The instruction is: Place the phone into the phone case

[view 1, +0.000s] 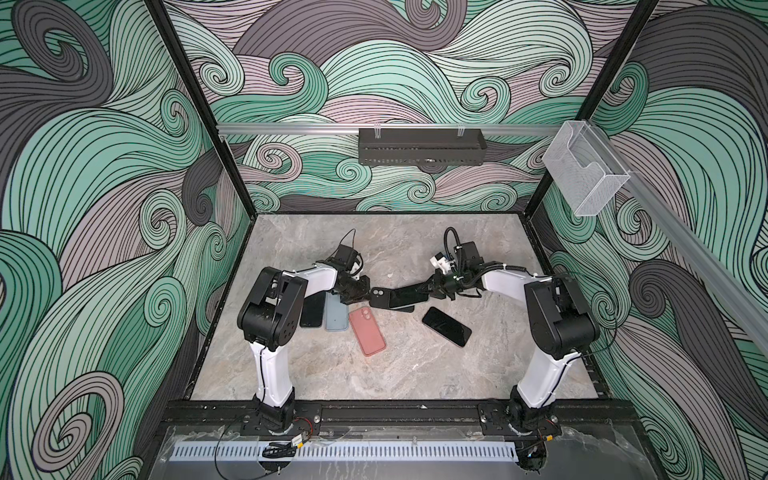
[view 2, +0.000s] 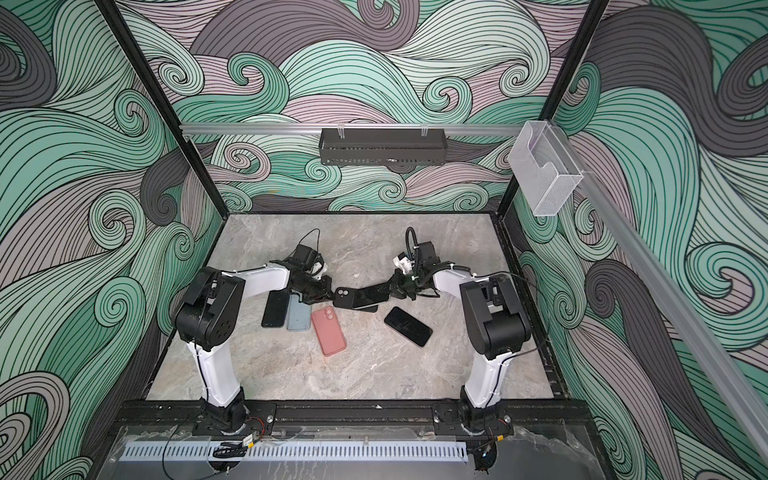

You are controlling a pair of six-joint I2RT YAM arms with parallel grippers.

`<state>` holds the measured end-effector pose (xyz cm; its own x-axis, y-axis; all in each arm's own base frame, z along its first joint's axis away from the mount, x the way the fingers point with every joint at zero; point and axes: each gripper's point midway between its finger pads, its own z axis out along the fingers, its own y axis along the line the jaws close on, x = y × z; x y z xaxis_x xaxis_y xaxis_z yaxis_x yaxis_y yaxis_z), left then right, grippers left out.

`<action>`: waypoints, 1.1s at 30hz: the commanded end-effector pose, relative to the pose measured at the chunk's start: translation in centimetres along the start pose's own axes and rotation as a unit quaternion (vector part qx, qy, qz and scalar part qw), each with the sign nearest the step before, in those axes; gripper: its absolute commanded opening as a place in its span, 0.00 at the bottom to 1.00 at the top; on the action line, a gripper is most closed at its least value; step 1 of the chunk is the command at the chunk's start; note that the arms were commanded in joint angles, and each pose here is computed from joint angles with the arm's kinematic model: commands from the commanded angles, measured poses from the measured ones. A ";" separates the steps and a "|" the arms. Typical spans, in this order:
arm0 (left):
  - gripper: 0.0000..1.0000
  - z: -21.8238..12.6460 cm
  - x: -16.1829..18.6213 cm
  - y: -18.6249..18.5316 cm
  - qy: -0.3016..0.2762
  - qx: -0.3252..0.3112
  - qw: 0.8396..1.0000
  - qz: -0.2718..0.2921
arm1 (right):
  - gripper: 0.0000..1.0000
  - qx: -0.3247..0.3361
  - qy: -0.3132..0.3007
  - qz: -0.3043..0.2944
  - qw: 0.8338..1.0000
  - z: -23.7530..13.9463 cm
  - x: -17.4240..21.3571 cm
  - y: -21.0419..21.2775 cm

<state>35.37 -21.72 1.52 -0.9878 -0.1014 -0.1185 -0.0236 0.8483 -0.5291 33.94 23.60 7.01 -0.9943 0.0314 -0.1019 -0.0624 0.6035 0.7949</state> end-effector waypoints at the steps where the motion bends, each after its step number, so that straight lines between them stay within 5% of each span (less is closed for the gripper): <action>1: 0.00 0.8 2.2 -0.4 0.036 0.011 0.999 -0.009 | 0.09 0.063 0.018 -0.010 0.998 1.4 1.7 -2.3; 33: 0.00 -0.4 2.7 -1.8 0.018 0.033 0.999 -0.007 | 0.35 0.156 0.055 0.012 0.986 2.9 2.4 -3.8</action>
<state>33.48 -22.35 1.55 -0.9897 -0.1082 -0.0941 -0.0385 0.8325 -0.5526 32.89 24.65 3.50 -0.9985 -0.0171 -0.0520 -0.0468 0.7591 0.6493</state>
